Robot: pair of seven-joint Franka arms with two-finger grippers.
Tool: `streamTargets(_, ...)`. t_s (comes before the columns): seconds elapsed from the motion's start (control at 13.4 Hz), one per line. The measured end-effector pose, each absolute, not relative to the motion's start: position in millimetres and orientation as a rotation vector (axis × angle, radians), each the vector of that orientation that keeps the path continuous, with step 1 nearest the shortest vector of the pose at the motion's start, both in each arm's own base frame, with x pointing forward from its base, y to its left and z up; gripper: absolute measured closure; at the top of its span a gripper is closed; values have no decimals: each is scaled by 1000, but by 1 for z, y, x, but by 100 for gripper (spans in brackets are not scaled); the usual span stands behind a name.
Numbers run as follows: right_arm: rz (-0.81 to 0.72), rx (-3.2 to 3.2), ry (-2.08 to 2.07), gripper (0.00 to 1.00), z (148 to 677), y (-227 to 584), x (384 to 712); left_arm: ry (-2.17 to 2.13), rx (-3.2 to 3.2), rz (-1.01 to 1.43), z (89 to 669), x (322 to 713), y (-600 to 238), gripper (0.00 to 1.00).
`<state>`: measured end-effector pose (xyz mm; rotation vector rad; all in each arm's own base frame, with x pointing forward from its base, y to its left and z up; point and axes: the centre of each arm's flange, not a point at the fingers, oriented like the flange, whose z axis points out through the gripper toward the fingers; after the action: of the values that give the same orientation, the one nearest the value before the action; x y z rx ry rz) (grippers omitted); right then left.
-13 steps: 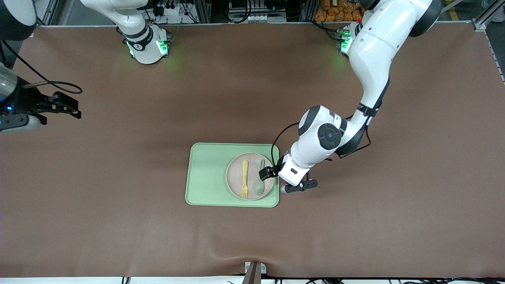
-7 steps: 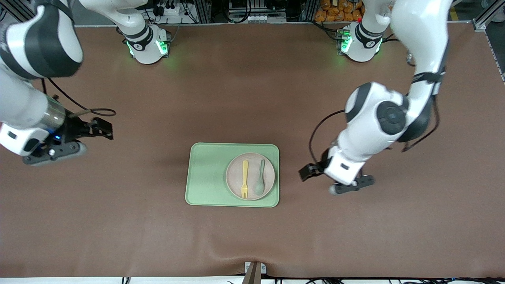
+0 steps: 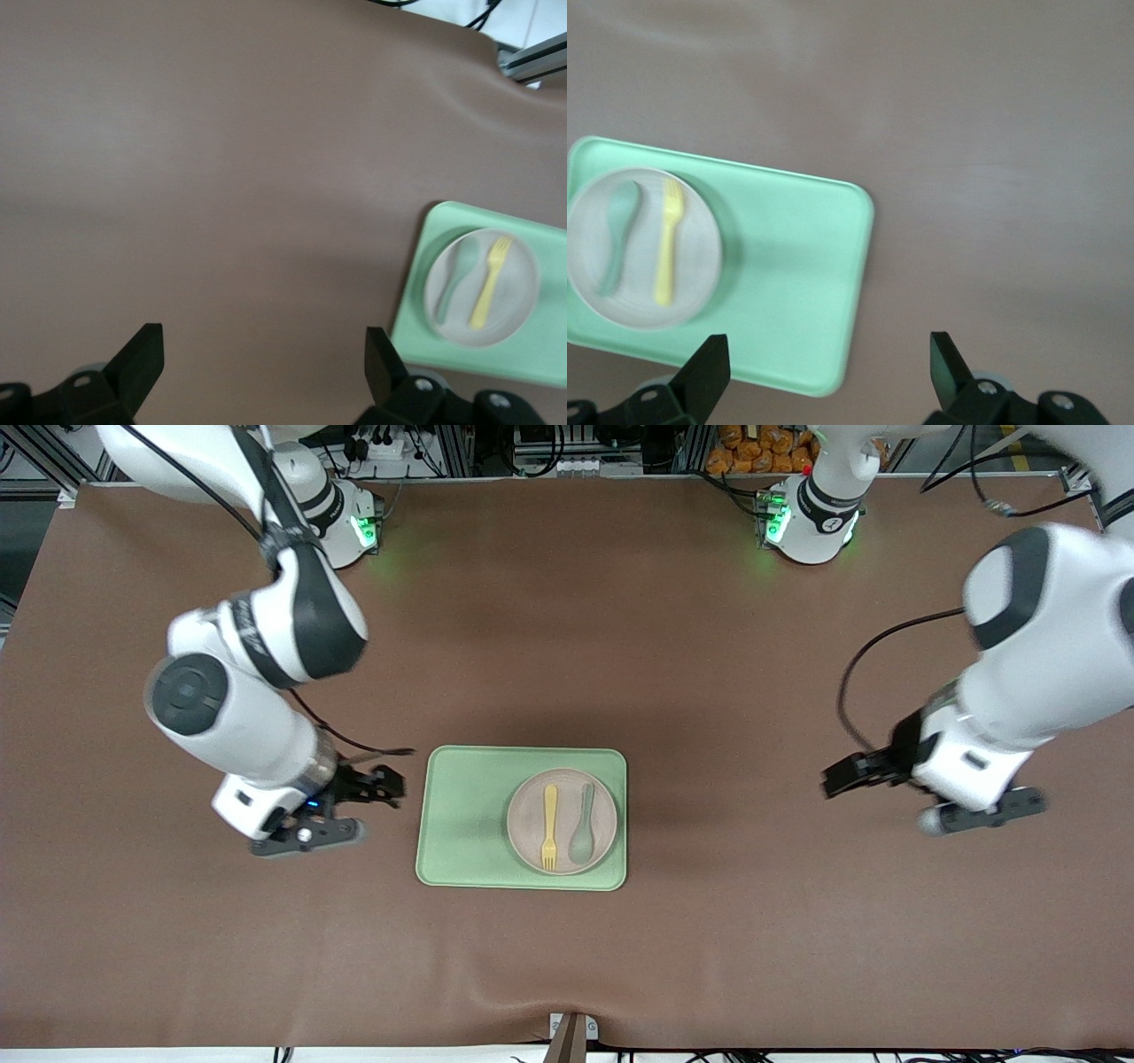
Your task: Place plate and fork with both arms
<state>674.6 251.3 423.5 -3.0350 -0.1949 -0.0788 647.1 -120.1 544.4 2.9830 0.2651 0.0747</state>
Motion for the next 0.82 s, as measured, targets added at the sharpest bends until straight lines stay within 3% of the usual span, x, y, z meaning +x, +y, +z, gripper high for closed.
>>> streamTargets(0.45,-146,-2963,-113,4,335,354,687,82,3038,71,609,610,-23,0)
streamTargets(0.6,-184,-2949,-104,19,302,384,680,12,3088,81,625,598,-21,0)
streamTargets(0.82,-189,-2948,-121,24,271,402,675,-105,3148,100,653,577,-21,0)
